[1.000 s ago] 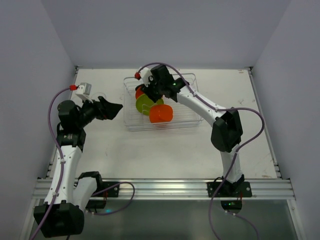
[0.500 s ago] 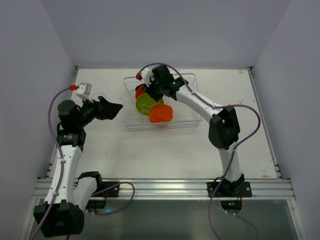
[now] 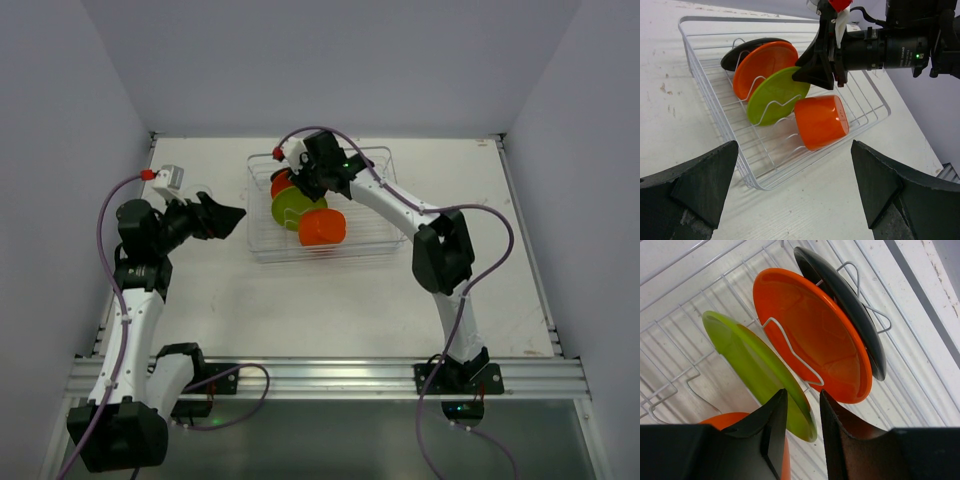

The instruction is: Unload the mixed dishes from the dish rack

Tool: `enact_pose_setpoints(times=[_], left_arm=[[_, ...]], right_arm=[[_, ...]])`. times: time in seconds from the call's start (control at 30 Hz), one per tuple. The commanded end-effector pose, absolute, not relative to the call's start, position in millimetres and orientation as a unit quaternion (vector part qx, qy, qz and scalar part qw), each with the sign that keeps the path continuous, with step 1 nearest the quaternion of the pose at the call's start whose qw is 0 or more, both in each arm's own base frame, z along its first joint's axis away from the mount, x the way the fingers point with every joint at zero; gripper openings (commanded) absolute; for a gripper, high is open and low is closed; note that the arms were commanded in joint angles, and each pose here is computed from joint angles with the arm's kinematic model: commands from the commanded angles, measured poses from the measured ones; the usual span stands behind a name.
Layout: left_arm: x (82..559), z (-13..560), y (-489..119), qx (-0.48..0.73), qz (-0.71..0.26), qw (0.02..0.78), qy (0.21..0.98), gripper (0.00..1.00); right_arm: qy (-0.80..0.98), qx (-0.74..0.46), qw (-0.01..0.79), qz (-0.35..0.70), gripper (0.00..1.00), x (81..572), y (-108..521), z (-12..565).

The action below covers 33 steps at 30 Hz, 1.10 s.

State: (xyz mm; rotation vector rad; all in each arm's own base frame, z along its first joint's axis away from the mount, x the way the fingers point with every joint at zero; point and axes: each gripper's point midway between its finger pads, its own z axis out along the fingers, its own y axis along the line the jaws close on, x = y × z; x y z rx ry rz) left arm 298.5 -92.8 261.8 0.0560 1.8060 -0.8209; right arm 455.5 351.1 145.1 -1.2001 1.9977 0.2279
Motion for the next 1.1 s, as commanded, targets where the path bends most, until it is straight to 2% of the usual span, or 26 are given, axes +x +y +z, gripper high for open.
enact_pose_setpoints(times=[0.0, 0.33, 0.5, 1.07], left_arm=[[299, 266, -96, 0.040, -0.346, 0.554, 0.756, 1.00], [298, 264, -96, 0.040, -0.346, 0.554, 0.756, 1.00], [299, 264, -96, 0.040, -0.347, 0.552, 0.757, 1.00], [300, 262, -96, 0.039, -0.349, 0.549, 0.759, 1.00]], right_arm=[[0.768, -0.477, 0.417, 0.097, 0.34, 465, 357, 167], [0.770, -0.475, 0.415, 0.098, 0.20, 470, 358, 156], [0.772, -0.469, 0.417, 0.100, 0.00, 473, 357, 157], [0.752, -0.447, 0.477, 0.084, 0.00, 474, 341, 214]])
